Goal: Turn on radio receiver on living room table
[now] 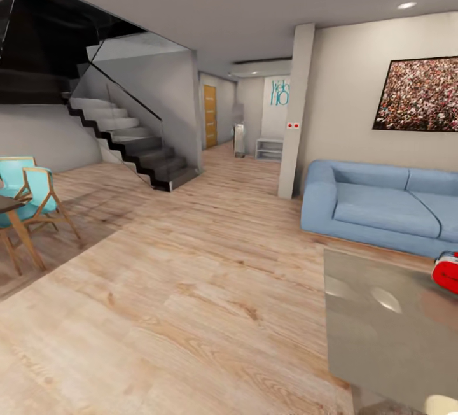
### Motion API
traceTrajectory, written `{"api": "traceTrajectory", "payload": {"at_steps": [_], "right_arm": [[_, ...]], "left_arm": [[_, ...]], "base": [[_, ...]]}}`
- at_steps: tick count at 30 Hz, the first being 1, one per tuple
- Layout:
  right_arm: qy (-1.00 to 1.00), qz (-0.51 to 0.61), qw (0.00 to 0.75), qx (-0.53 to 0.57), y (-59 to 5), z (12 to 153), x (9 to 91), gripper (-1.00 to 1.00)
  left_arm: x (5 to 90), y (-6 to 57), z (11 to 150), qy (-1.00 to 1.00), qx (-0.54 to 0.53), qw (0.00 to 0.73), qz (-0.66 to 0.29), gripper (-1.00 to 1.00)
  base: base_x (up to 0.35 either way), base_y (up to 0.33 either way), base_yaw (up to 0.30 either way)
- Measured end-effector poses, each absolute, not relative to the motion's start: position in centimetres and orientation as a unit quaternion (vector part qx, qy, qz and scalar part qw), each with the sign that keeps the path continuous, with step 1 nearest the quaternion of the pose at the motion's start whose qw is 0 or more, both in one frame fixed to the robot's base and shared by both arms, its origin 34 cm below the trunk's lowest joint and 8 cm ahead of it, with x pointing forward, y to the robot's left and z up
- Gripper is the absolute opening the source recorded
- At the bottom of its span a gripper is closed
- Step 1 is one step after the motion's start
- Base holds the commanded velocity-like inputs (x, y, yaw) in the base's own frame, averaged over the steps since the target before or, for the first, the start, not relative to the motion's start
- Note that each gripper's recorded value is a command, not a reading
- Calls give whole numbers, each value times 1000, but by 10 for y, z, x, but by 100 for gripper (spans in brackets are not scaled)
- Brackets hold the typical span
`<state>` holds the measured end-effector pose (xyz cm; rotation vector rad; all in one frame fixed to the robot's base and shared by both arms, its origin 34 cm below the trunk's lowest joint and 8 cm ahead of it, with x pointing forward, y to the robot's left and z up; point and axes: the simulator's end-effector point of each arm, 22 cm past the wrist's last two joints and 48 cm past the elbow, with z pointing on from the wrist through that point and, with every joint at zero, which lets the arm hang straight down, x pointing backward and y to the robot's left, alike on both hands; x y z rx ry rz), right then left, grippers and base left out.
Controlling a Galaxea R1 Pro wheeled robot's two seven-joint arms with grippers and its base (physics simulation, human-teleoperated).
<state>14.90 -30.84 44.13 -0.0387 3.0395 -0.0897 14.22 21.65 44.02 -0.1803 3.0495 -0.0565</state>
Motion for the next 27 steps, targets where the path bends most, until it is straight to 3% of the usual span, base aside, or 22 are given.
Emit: {"api": "traceTrajectory", "payload": {"at_steps": [27], "right_arm": [[998,-30,56,-12,-309,441,154,100]], "left_arm": [[148,208,441,997,-59,49,-24,100]], "base": [[0,0,-275]]}}
